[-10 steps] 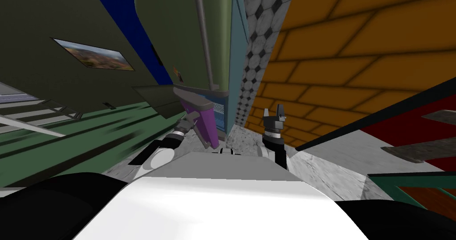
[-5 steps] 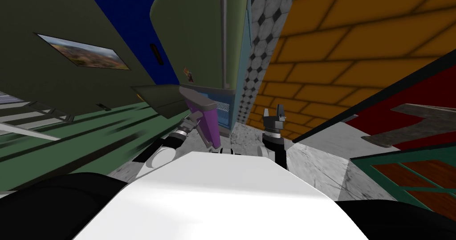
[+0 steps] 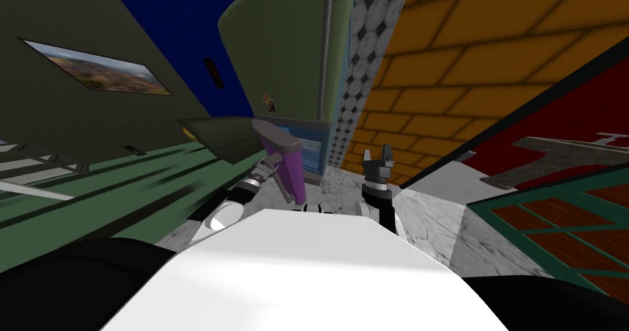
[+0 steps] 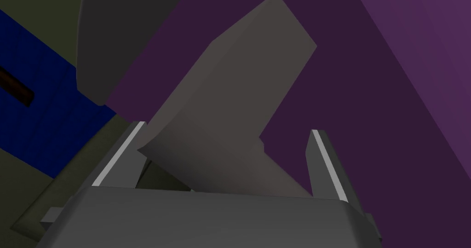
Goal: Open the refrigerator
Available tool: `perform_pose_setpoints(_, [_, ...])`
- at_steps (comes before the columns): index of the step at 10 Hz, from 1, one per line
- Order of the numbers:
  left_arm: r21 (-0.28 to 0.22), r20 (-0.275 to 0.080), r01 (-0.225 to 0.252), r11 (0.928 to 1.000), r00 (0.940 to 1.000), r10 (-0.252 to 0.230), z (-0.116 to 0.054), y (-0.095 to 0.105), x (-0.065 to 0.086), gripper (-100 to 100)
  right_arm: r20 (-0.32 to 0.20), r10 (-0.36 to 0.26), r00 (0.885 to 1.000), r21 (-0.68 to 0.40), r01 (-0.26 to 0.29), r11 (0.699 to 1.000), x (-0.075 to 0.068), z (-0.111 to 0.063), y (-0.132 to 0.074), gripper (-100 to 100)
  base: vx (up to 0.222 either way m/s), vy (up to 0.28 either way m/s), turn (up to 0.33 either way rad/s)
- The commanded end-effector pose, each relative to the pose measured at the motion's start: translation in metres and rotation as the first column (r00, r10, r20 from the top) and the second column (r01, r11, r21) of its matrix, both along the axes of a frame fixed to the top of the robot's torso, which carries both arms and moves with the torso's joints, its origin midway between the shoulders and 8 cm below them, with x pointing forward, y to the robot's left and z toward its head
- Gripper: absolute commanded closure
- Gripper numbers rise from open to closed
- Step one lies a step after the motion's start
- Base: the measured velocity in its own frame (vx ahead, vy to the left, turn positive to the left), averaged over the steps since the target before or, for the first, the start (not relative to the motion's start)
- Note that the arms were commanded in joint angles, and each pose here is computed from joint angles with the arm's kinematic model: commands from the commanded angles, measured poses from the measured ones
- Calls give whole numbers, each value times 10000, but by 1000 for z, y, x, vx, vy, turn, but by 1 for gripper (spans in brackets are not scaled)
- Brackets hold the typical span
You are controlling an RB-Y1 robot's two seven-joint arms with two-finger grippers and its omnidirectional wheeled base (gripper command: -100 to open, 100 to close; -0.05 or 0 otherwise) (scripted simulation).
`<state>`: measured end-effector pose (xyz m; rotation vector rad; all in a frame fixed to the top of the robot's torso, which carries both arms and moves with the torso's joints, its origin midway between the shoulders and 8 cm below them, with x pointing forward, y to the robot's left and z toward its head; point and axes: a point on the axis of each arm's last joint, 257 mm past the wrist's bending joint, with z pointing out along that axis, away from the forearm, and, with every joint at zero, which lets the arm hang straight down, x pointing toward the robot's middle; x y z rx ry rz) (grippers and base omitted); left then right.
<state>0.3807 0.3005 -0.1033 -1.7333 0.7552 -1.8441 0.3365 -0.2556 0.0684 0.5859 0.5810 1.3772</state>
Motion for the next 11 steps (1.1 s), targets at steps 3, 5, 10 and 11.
perform_pose_setpoints(3, [112,85,544,9985,9985,-545,3,-18,4,100,-3,-1,10000,1,1,10000,0,0,0,0,-151,288,-80])
perform_pose_setpoints(5, [114,73,769,9970,9970,-770,3,-25,5,100,-3,-1,10000,1,1,10000,0,0,0,0,-143,252,-83])
perform_pose_setpoints(10, [119,44,1216,9925,9926,-1216,2,-40,6,100,-2,-1,10000,1,1,10000,0,0,0,0,-115,233,-85])
perform_pose_setpoints(11, [123,26,1437,9895,9896,-1437,2,-47,7,100,-3,-2,10000,1,2,10000,0,0,0,0,-142,280,-80])
